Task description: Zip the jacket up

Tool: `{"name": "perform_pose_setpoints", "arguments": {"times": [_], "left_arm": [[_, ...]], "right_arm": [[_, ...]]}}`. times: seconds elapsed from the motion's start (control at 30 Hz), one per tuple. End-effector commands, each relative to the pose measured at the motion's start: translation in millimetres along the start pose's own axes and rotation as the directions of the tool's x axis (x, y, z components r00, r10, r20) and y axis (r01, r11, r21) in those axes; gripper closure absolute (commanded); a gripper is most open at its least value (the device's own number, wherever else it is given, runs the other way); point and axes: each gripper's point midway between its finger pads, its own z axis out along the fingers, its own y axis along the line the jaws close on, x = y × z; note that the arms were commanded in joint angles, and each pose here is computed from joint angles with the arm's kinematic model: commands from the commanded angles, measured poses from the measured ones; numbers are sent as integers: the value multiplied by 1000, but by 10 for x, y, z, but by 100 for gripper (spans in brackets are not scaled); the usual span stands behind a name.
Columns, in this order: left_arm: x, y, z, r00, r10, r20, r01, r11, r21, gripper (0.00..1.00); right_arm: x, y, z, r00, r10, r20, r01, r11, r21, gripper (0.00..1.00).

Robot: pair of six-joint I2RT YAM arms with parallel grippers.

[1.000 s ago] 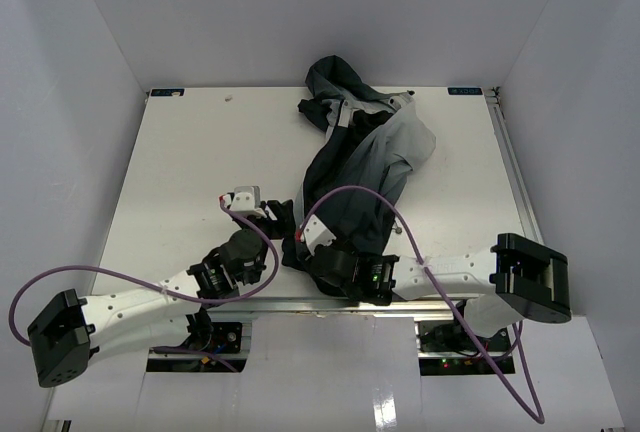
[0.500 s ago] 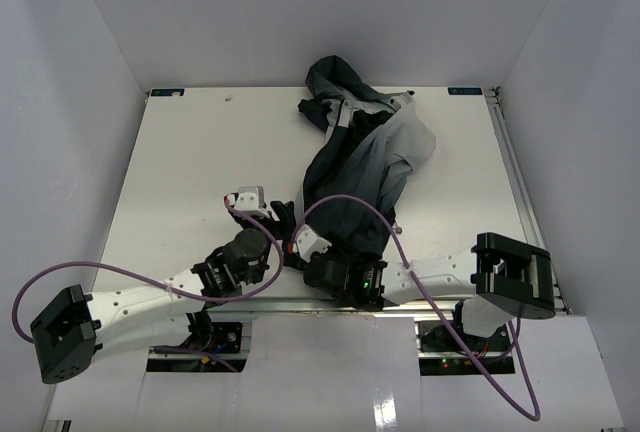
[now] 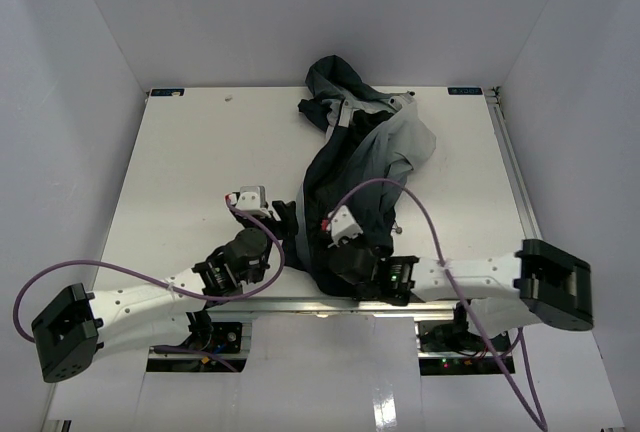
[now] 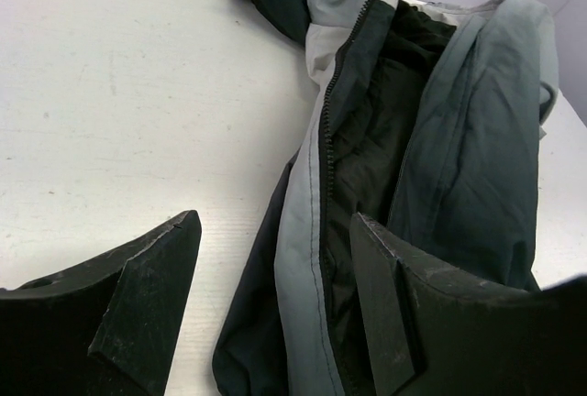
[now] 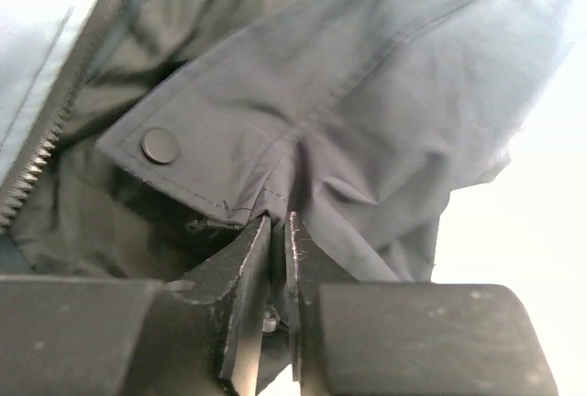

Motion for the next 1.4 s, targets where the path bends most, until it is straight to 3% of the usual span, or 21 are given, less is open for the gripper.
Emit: {"name": "perform_pose_setpoints", "arguments": {"times": [0.0, 0.1, 0.3, 0.37, 0.5, 0.73, 0.93, 1.1, 1.2, 1.37], "left_arm": [[-51, -339, -64, 998, -50, -40, 56, 984, 168, 23], [-48, -583, -116, 992, -68, -103, 93, 960, 265, 24], [121, -1095, -237, 959, -97, -267, 210, 873, 441, 25], [281, -1294, -277, 940, -73, -333, 243, 829, 504, 26], [397, -1533, -227, 913, -54, -404, 280, 804, 525, 30], [491, -1633, -31, 900, -62, -431, 287, 830, 479, 31], [649, -1719, 81, 860, -71, -506, 336, 824, 456, 32], [757, -1733, 142, 838, -63, -542, 352, 821, 450, 32], [781, -1749, 102, 831, -50, -554, 366, 800, 476, 39], [791, -1715, 94, 858, 1, -513, 315, 788, 528, 74]], "right_arm": [[-218, -202, -241, 921, 360, 151, -346, 932, -109, 91], [-218, -315, -370, 847, 491, 205, -455, 868, -197, 92], [-245, -398, -511, 763, 602, 235, -538, 793, -285, 92], [-245, -355, -533, 759, 611, 225, -536, 783, -316, 92], [-221, -304, -537, 758, 617, 211, -535, 774, -339, 92], [-234, -240, -570, 751, 625, 212, -523, 760, -387, 92], [-212, -217, -576, 751, 624, 216, -512, 757, -406, 92], [-168, -165, -563, 771, 605, 200, -495, 766, -411, 83], [-123, -146, -543, 778, 600, 188, -495, 769, -405, 72], [-50, -137, -532, 779, 610, 148, -522, 760, -387, 51]]}}
